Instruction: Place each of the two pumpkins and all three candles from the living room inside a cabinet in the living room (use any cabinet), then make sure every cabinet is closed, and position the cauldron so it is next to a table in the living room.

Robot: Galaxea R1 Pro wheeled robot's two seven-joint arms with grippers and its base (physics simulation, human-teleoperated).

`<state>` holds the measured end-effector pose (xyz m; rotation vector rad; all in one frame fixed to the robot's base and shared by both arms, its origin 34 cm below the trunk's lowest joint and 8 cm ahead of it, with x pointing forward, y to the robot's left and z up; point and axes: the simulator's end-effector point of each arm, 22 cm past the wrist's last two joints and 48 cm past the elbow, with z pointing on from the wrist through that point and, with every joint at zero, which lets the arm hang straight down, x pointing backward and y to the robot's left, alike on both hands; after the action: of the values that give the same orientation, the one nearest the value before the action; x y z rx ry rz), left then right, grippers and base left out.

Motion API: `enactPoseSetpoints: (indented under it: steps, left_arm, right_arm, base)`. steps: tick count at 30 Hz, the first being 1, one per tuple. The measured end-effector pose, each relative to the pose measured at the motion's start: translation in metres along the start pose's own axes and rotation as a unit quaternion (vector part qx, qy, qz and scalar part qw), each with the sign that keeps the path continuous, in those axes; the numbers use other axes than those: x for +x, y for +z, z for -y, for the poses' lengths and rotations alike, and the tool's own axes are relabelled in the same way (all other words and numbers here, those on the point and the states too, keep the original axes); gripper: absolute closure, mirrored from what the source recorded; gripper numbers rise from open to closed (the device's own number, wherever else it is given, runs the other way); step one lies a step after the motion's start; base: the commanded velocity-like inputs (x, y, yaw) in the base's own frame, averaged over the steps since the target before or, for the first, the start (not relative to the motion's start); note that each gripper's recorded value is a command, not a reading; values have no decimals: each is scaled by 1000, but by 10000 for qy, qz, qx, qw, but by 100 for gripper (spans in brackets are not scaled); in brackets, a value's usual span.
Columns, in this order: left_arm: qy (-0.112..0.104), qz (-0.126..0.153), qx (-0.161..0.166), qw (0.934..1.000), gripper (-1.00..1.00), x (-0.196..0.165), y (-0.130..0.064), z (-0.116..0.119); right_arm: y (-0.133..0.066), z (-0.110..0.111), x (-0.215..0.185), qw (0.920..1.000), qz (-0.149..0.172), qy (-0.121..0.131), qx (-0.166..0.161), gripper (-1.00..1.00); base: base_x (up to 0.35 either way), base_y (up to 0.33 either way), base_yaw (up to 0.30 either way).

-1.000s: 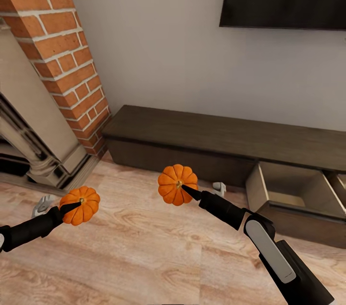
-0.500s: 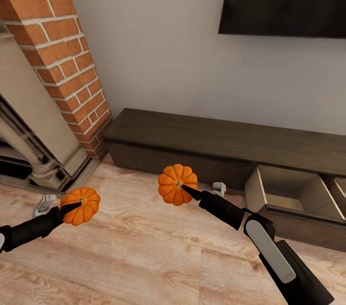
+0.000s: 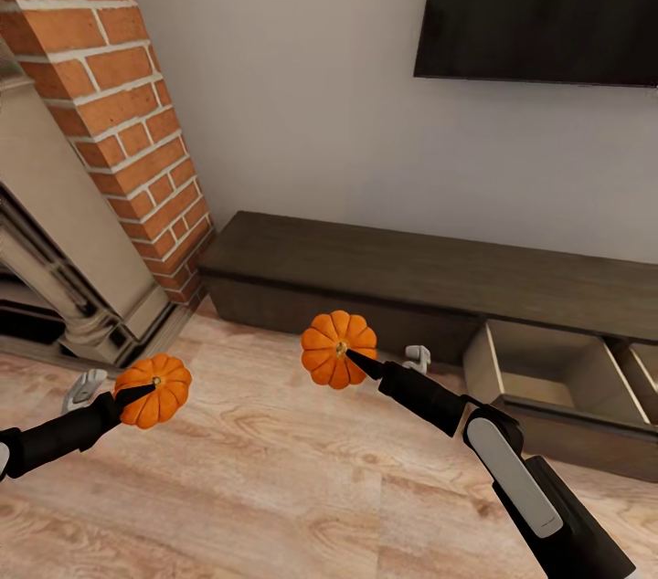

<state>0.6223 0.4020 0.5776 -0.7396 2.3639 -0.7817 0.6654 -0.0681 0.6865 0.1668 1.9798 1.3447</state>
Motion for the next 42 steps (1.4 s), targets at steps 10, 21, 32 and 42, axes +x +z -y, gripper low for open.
enactPoseSetpoints:
  steps: [10,21,32,42]
  left_arm:
    - [5,-2,-6,10000,100,-9,-12,14]
    - [12,1,-10,10000,100,-11,-16,18]
    - [25,0,-29,10000,100,-11,-16,17]
    - [38,-11,-44,10000,100,-10,-15,17]
  right_arm:
    - [-2,-16,-13,10000,13,-4,1,100]
    - [-3,-20,-18,10000,60,-26,19,100]
    - [-3,-14,-16,10000,43,-1,70,100]
    - [-3,-14,-15,10000,39,-10,79,100]
  base:
    - [0,0,0]
    - [0,0,-192]
    - [0,0,-279]
    - [0,0,-280]
